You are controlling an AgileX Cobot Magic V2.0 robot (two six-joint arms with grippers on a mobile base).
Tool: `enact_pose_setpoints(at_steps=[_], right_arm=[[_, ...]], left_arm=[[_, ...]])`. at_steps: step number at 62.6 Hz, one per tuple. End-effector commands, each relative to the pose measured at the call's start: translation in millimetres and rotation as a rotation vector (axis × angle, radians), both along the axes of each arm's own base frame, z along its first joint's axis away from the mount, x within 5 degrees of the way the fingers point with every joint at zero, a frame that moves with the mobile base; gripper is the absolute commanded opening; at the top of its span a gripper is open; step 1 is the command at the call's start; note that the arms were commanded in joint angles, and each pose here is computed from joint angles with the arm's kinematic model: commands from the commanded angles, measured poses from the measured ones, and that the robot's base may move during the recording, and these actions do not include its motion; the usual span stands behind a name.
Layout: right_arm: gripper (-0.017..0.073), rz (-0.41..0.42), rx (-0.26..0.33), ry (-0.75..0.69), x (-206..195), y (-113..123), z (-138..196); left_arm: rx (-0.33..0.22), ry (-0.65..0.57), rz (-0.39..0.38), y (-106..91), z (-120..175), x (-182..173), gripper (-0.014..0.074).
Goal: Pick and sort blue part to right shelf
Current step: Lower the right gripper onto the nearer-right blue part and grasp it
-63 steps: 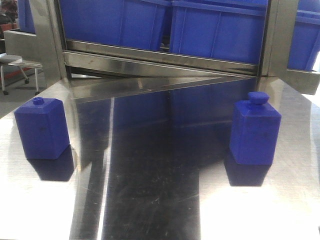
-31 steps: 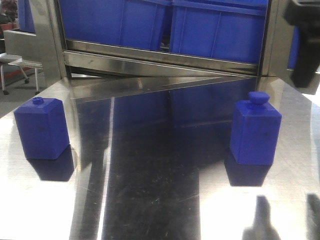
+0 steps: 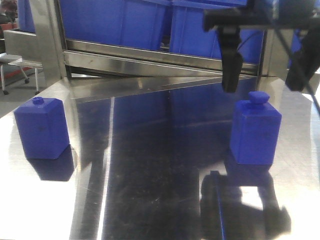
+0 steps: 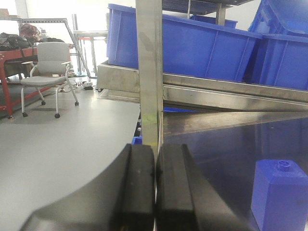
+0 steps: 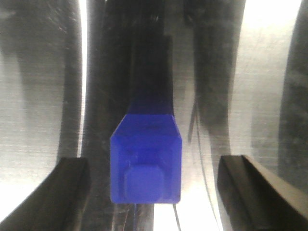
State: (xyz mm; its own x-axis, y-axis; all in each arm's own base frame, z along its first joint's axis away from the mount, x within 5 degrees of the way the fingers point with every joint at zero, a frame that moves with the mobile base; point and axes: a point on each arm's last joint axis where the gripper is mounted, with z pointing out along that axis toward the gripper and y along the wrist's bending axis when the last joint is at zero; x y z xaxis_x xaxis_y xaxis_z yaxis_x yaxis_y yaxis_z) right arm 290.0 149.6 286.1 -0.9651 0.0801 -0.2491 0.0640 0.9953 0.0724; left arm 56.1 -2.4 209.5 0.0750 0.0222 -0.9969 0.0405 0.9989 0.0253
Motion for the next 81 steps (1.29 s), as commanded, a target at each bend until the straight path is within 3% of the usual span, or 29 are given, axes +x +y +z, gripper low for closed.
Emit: enact_pose_setpoints(at_steps=[1, 20, 40, 66, 81], right_arm=[[0.0612, -0.003, 0.034, -0.058, 1, 1, 15], [0.0612, 0.005, 0.046, -0.064, 0, 2, -15], [0.0612, 0.04, 0.014, -0.033, 3, 6, -28], [0.061, 0.039, 0.014, -0.032, 3, 6, -29], [0.0442, 0.04, 0.017, -0.037, 3, 6, -29]], left_arm=[[-0.018, -0.084, -0.011, -0.6, 1, -2, 0.0123], [-0.018, -0.084, -0.011, -0.6, 1, -2, 0.0123], [-0.018, -0.084, -0.011, -0.6, 1, -2, 0.0123], [-0.018, -0.084, -0.011, -0.6, 1, -2, 0.0123], [-0.018, -0.084, -0.011, -0.6, 1, -2, 0.0123]])
